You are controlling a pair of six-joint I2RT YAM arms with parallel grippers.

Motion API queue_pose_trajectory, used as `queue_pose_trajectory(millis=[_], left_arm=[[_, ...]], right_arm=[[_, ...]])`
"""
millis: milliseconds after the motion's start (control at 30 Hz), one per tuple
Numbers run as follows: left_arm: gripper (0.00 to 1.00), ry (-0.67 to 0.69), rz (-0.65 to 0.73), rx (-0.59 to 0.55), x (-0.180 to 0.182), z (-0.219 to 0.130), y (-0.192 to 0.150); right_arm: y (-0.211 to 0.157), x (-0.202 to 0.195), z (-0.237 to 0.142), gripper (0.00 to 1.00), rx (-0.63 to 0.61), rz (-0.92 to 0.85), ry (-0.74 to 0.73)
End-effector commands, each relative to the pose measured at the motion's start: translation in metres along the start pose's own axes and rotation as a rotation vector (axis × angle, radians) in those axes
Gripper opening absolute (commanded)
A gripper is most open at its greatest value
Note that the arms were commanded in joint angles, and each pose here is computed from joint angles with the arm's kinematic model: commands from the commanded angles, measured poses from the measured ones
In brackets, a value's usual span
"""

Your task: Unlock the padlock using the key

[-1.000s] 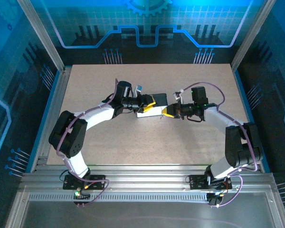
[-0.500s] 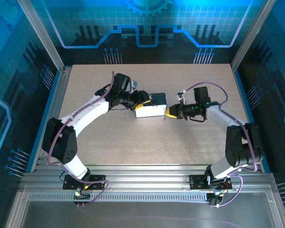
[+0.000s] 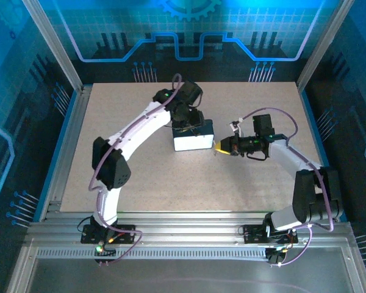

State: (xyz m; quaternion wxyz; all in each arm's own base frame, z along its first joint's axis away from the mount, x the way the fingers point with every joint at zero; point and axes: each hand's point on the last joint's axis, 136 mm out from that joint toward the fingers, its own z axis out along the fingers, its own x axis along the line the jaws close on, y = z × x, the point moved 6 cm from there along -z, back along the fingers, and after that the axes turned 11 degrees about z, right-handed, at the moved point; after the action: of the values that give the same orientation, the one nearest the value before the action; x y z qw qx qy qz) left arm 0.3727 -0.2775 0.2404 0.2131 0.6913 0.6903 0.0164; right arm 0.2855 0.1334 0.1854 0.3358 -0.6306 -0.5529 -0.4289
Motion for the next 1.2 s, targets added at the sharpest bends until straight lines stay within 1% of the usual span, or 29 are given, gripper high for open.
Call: queue_pose_trajectory(millis=[0,267,533,733,800,967,1167], left_arm=[[0.61,0.128,-0.034,0.020,0.006,-0.004,-0.010],[0.63,0.150,-0.080,-0.015,-0.007,0.006,-0.010],[0.61,0.191,-0.116,0.000,-0.012,0.028,-0.008],[0.59,0.199,-0.104,0.000,-0.015,0.041,-0.004],[0.57,0.217,-0.089,0.006,-0.013,0.043,-0.003],[0.49,0.257,-0.042,0.054,-0.005,0.045,-0.009],[0.42,0.271,-0.012,0.072,0.004,0.036,-0.011]], right_arm=[[-0.007,-0.006,-0.004,0.00,-0.006,0.004,-0.024],[-0.008,-0.013,0.001,0.00,-0.002,0.006,-0.004],[-0.007,-0.016,0.005,0.00,0.006,0.008,0.006],[-0.007,-0.018,0.008,0.00,0.013,0.010,0.010],[-0.008,-0.019,0.009,0.00,0.016,0.014,0.012],[-0.011,-0.018,0.015,0.00,0.030,0.015,0.008],[-0.013,-0.017,0.021,0.00,0.038,0.010,-0.009]])
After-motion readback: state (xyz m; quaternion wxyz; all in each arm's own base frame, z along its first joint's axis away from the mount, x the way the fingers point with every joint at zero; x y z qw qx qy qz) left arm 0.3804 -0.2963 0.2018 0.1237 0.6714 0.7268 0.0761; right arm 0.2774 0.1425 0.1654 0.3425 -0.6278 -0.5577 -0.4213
